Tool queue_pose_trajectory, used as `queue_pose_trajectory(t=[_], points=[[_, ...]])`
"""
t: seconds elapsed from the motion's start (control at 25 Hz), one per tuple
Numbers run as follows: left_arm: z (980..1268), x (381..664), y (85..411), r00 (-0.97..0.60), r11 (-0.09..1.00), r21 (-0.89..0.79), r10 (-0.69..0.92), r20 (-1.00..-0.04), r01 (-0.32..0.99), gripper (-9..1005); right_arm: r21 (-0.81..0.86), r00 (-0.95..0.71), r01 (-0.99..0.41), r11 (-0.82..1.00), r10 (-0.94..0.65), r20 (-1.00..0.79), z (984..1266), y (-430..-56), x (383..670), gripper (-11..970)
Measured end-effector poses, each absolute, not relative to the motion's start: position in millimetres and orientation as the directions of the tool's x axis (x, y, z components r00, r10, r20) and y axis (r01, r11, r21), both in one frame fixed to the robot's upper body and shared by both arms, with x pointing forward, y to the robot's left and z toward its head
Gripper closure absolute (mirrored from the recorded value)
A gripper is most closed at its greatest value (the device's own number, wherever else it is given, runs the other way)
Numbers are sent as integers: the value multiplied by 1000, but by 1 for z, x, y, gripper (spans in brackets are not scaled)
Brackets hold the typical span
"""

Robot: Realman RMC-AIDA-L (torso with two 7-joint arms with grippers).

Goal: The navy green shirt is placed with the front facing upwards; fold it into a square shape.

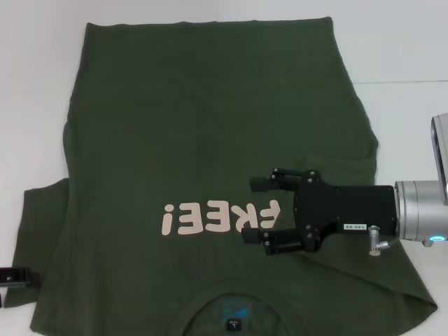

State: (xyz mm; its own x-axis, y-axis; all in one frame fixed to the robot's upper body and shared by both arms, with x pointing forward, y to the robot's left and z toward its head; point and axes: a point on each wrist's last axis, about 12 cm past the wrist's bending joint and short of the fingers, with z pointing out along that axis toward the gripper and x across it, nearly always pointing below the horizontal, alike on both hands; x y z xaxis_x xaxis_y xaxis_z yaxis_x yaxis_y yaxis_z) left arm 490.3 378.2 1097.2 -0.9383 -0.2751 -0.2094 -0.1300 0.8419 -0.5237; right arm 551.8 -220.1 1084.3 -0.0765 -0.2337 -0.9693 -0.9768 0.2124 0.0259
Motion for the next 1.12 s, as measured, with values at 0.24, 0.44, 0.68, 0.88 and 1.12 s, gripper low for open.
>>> queue_pose_trajectory(t=[0.24,0.44,0.68,0.88,1.12], points=[[1097,491,377,-940,844,-522,-271,-209,-127,123,26,-77,-976,214,-233,-970,1084,-221,551,60],[1097,494,374,-944,846,-519,-257,-205,-118,127,27,-78,-976,216,-232,-970,1084,-221,551,60],[1097,495,372,-945,846,-521,-256,-204,-116,131,27,-79,-976,218,-231,-970,1083,-222,550,59],[1099,495,374,-944,847,-519,-258,-207,-117,134,27,-78,-976,218,-231,-970,1083,-222,550,60],[1099,493,376,-945,853,-506,-258,-202,-125,139,27,-79,-976,218,-231,-970,1083,-222,550,60]])
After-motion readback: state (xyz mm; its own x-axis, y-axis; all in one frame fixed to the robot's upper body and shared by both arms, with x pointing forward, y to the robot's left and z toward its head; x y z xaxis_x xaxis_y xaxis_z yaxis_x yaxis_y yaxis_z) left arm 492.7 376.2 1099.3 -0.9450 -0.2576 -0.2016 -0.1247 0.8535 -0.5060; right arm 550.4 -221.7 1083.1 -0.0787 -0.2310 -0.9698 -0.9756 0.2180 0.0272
